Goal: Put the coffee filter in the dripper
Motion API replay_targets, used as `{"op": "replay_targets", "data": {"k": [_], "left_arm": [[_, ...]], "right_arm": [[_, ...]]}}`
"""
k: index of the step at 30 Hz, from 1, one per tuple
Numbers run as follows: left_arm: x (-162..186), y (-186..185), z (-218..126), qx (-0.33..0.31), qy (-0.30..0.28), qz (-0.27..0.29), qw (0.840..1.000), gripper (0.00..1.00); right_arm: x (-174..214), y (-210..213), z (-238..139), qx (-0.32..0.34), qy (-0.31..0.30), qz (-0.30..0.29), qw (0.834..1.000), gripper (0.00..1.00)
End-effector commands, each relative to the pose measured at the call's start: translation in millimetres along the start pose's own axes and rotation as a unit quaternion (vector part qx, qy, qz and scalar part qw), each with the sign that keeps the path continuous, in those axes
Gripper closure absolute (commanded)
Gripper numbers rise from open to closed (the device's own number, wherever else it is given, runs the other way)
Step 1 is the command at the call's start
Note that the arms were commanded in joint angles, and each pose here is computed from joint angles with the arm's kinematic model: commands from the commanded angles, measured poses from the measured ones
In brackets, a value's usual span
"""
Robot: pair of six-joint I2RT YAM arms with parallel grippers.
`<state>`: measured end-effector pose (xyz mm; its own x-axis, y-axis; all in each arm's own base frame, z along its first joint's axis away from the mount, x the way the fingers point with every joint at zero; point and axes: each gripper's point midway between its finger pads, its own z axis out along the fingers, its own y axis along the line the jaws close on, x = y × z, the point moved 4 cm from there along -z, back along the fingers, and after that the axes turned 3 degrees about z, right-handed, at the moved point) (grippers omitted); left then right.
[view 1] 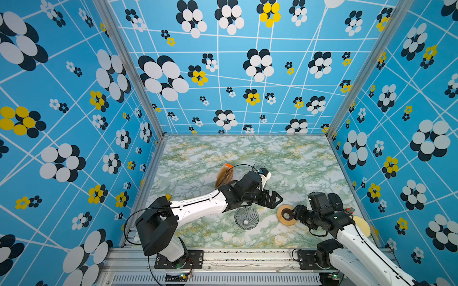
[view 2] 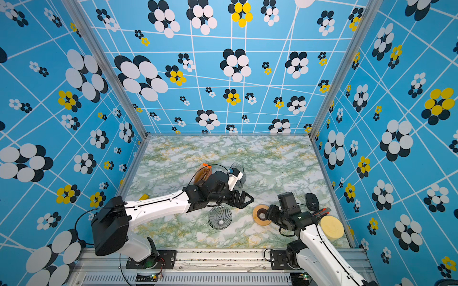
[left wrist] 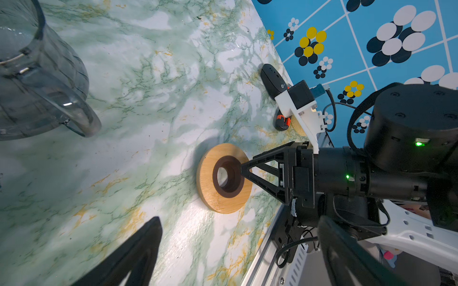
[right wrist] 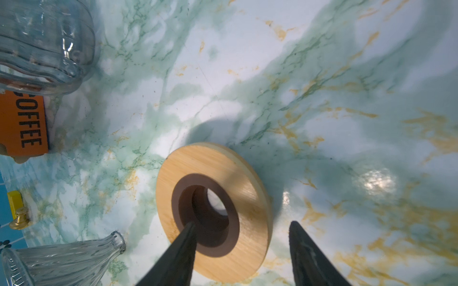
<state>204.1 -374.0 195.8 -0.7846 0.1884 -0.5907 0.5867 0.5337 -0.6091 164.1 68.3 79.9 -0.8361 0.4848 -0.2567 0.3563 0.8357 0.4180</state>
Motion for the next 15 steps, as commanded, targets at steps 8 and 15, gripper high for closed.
{"op": "replay_targets", "data": {"k": [8,15], "left_arm": [[-3.2,-3.6,-6.8,-0.005,-0.003,0.024,1.000,0.01],[-5.9,0.4,-10.8,-0.012,-0.012,0.018,1.000,0.01]], "right_arm": [[2.8,1.9,17.9,-0.025,0.010,0.013,1.000,0.40],[2.2,12.5,20.1,-0.058,0.017,0.006,0.998,0.42]]}}
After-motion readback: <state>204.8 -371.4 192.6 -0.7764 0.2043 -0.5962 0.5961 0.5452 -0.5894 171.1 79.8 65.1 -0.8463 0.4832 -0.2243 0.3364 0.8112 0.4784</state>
